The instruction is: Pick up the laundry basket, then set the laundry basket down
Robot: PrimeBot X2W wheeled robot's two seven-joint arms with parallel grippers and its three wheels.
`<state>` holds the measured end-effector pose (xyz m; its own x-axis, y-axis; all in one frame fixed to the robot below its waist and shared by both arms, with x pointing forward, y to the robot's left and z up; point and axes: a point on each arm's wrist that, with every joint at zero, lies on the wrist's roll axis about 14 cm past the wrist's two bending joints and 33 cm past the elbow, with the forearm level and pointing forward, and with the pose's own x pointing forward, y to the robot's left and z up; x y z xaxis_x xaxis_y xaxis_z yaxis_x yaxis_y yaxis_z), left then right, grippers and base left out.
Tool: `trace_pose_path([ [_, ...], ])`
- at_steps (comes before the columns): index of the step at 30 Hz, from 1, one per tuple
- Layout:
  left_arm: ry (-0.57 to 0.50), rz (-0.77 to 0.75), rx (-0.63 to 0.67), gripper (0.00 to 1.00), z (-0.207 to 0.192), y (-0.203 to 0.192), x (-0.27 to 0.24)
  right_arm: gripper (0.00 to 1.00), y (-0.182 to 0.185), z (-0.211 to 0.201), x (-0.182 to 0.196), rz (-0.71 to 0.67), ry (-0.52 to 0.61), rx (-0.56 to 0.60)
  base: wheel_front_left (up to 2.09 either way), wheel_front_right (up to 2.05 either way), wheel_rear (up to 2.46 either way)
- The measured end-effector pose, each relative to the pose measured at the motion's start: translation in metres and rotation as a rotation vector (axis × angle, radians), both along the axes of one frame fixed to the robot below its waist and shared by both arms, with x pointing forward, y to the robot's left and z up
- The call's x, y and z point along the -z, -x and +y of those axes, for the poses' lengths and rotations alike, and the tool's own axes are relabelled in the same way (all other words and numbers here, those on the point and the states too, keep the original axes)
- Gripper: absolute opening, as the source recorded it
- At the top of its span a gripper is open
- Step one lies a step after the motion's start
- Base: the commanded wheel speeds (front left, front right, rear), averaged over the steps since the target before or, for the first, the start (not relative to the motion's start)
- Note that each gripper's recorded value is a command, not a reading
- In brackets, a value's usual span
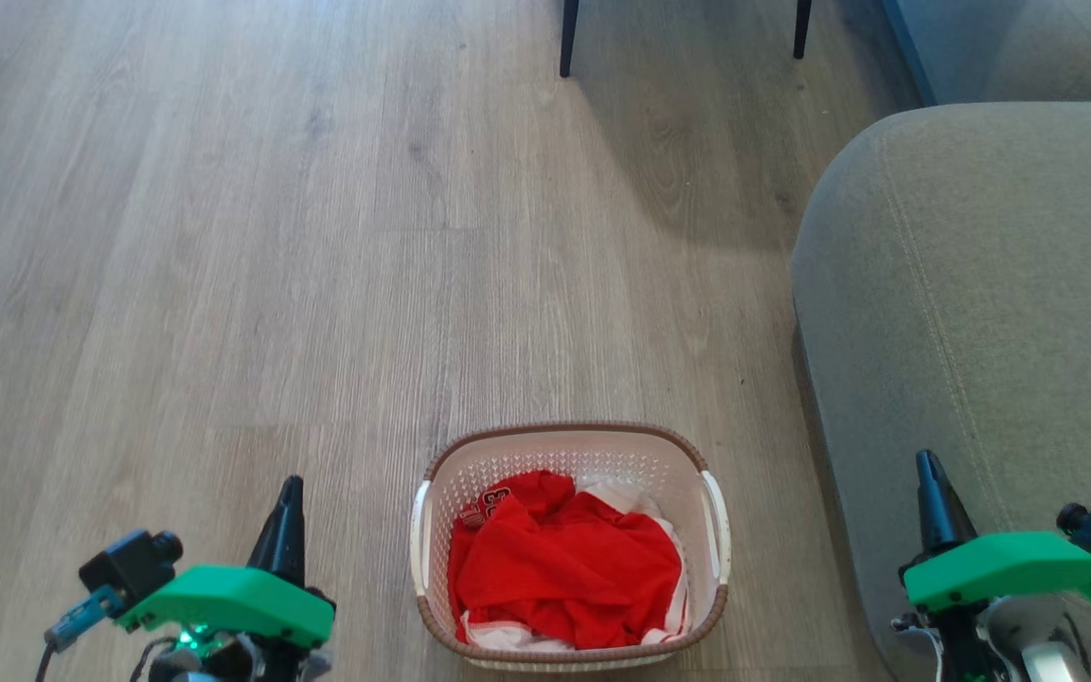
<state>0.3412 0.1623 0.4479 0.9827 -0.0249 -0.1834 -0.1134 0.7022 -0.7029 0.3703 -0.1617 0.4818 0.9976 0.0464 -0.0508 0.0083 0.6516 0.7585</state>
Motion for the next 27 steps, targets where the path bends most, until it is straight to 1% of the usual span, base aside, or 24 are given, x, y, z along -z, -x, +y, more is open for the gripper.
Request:
trace_pose_path([
  [1, 0.0, 0.0, 0.0, 0.0, 0.0, 0.0, 0.0, 0.0, 0.0, 0.0, 0.0, 0.0, 0.0, 0.0, 0.0, 0.0, 0.0],
  [22, 0.24, 0.011, -0.056, 0.0, 0.01, -0.008, -0.003, 0.0, -0.001, -0.015, 0.005, 0.041, -0.22, 0.047, 0.0, 0.0, 0.0],
  [27, 0.299, 0.002, -0.053, 0.0, 0.008, -0.013, -0.007, 0.0, 0.0, -0.018, 0.006, 0.049, -0.273, 0.058, 0.0, 0.0, 0.0],
])
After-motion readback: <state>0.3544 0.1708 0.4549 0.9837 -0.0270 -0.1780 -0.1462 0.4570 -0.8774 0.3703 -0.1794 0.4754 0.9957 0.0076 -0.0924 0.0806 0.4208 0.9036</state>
